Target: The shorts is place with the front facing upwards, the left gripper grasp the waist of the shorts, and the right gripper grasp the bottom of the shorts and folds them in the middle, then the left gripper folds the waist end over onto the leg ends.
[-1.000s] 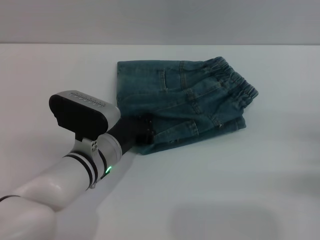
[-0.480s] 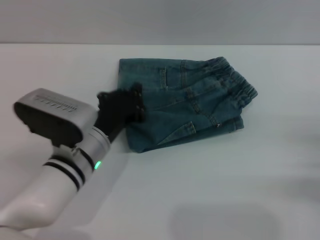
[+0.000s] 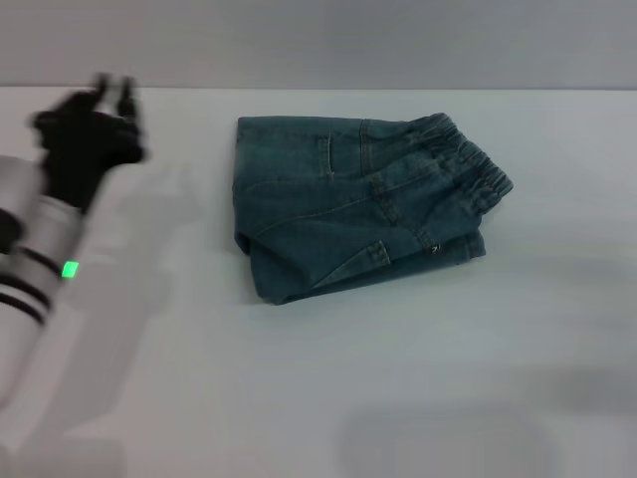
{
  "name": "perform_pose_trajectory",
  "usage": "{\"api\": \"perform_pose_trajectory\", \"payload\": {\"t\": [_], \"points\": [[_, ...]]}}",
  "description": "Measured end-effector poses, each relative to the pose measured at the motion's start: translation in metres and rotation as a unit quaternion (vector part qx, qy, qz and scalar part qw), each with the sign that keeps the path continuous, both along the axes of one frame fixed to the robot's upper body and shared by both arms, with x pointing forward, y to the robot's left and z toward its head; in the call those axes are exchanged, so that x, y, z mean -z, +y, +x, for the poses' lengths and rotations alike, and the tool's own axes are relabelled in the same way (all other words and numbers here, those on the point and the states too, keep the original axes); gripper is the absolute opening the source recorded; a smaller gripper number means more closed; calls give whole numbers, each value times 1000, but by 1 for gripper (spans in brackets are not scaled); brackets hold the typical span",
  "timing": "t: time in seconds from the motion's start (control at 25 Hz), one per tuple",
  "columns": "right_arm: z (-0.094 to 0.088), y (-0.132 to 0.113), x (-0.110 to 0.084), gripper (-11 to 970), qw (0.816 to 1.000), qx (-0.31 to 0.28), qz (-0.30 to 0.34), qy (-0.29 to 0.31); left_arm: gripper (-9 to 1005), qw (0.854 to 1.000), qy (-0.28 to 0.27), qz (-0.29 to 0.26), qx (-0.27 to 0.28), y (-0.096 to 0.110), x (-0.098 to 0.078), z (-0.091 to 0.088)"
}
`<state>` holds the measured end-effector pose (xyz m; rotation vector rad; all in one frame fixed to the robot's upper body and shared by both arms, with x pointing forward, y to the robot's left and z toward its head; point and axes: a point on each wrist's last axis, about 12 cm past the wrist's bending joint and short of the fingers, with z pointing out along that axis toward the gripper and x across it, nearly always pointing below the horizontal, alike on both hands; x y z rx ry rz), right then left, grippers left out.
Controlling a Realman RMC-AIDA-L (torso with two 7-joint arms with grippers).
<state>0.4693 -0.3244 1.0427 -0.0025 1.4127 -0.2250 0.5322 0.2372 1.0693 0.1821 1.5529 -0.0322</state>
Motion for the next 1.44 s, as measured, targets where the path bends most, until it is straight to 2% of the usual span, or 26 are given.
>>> {"api": "perform_pose_trajectory", "payload": {"t": [0.12, 0.24, 0.36, 0.44, 0.64, 0.88, 1.08, 1.2, 1.44], "points": [[-4, 7, -7, 57, 998, -15, -27, -50, 50, 999, 1, -2, -42, 23, 3, 3], [-5, 12, -9, 61, 997, -25, -30, -71, 151, 998, -9, 1, -69, 36, 7, 2], [-2, 11, -8, 113, 997, -31, -5, -66, 252, 997, -11, -7, -74, 40, 9, 0], [1, 7, -6, 148, 998, -18, 15, -63, 391, 997, -9, -13, -74, 40, 10, -1], [6, 3, -1, 234, 998, -6, 19, -52, 694, 997, -21, -6, -78, 43, 13, -3], [12, 3, -1, 457, 996, -22, 64, -52, 792, 996, -39, 4, -79, 46, 18, -7], [19, 2, 3, 702, 997, -27, 53, -47, 808, 996, -28, -2, -82, 45, 21, -5], [18, 2, 2, 776, 997, -24, 50, -59, 808, 997, -29, -1, -77, 42, 21, -4], [21, -2, 2, 776, 996, -14, 69, -60, 808, 996, -35, -4, -84, 44, 21, -4]]}}
